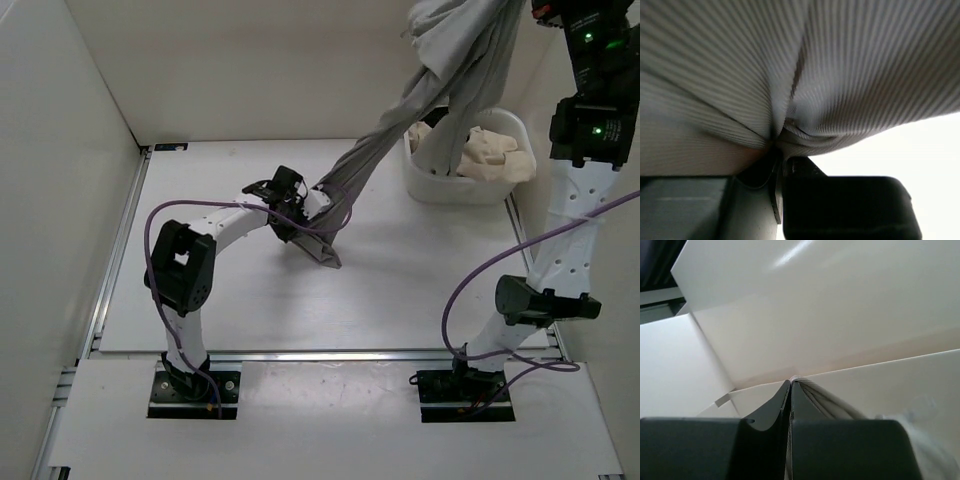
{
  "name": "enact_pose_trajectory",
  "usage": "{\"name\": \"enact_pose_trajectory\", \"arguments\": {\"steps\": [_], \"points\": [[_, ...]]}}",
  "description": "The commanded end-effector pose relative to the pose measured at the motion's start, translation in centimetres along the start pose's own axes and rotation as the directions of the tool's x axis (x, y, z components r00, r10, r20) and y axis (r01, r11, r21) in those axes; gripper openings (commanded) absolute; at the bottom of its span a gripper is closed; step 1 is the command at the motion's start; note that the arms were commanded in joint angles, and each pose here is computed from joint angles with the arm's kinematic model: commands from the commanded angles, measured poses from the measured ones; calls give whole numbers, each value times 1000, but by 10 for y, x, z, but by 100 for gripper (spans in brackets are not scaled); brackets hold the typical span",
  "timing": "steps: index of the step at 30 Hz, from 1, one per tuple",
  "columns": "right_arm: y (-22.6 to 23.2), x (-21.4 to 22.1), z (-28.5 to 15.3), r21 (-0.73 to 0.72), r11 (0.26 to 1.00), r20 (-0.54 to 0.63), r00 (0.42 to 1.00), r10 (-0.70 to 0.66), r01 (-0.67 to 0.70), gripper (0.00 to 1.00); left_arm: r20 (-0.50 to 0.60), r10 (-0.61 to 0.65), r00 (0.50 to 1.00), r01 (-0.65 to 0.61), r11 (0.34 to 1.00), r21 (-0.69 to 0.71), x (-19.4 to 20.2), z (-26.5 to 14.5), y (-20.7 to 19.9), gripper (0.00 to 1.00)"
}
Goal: Fold and stack the trousers
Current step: Grab the trousers from the pile
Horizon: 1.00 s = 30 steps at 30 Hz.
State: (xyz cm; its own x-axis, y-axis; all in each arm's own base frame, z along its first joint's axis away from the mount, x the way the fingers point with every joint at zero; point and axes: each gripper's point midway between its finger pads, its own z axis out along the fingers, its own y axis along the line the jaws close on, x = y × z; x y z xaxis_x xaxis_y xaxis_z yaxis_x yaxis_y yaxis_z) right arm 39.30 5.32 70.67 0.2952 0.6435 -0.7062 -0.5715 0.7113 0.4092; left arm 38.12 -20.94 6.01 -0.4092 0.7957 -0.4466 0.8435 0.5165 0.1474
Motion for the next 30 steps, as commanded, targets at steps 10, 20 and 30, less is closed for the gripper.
{"name": "enact_pose_trajectory", "arguments": {"steps": [10, 20, 30], "points": [[216, -62, -52, -539, 840, 247, 965, 91, 59, 0, 76, -262, 962, 273, 926, -260, 63, -97, 116, 14], [228, -72, -56, -668, 729, 180, 918, 353, -149, 0, 233, -430, 872, 489, 783, -383, 100, -172, 181, 14], [63, 222, -89, 55, 947, -433, 847, 309, -317, 0, 235, -477, 847, 526, 687, -502, 140, -215, 234, 14]]}}
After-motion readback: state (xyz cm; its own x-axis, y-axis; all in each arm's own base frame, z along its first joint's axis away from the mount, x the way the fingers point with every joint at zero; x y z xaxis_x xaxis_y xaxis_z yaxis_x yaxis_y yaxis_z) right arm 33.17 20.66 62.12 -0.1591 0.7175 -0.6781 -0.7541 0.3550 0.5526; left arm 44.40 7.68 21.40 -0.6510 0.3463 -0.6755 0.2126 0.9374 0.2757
